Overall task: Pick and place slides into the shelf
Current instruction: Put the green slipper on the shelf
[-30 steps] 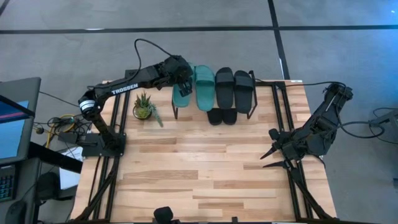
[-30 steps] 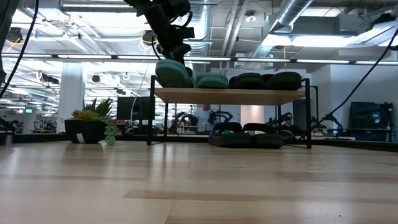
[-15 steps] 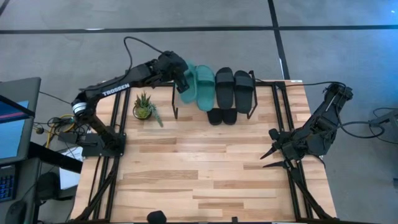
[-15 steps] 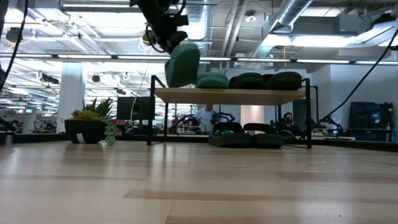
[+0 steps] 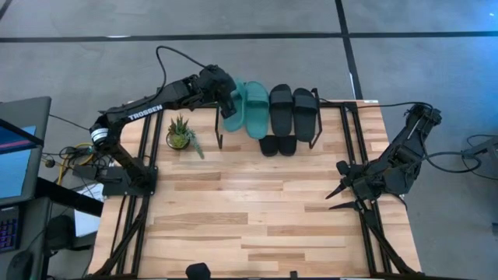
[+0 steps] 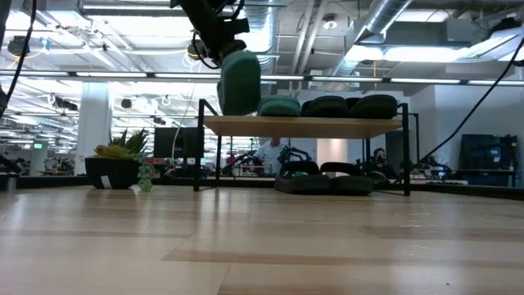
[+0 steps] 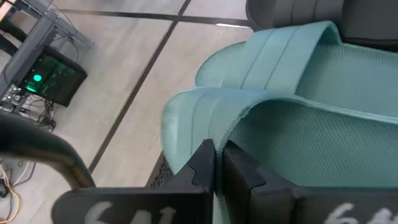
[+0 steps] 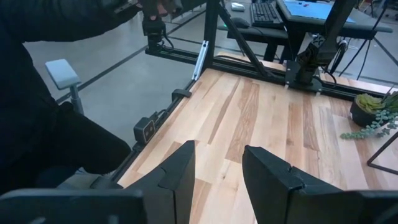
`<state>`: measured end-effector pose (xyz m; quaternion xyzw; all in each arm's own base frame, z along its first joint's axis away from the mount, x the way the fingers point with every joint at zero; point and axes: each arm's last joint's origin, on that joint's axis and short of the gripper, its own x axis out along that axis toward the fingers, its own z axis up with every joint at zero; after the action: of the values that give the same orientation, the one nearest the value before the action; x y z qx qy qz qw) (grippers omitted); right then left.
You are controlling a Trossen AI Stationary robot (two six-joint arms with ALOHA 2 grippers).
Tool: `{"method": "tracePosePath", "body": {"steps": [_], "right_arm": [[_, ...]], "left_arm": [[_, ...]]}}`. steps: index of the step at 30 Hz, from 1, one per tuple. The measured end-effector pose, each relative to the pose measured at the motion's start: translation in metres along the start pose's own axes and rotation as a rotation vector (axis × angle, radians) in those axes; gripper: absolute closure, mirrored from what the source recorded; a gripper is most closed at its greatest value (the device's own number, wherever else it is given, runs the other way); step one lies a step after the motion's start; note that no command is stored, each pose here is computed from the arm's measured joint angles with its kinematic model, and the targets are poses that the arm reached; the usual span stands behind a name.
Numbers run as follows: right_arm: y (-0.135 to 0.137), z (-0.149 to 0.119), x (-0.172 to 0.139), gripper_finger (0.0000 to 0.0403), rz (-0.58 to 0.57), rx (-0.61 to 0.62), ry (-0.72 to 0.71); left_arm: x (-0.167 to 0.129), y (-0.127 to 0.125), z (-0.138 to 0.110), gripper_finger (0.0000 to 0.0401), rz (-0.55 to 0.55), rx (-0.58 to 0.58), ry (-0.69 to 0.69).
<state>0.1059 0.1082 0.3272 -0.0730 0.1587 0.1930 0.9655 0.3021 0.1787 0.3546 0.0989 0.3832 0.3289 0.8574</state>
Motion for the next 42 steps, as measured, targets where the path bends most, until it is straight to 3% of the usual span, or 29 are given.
{"method": "tracePosePath", "body": {"steps": [13, 39, 42], "right_arm": [[0.000, 0.002, 0.000, 0.0281, 0.002, 0.007, -0.015], [0.000, 0.002, 0.000, 0.0281, 0.001, 0.007, -0.015], [0.000, 0.001, 0.000, 0.0281, 0.001, 0.006, -0.014]], "left_arm": [[0.022, -0.007, -0.023, 0.0401, 0.018, 0.017, 0.033], [0.023, -0.011, -0.028, 0.0401, -0.092, 0.017, 0.061], [0.023, -0.012, -0.029, 0.0401, -0.096, 0.058, 0.072]]}}
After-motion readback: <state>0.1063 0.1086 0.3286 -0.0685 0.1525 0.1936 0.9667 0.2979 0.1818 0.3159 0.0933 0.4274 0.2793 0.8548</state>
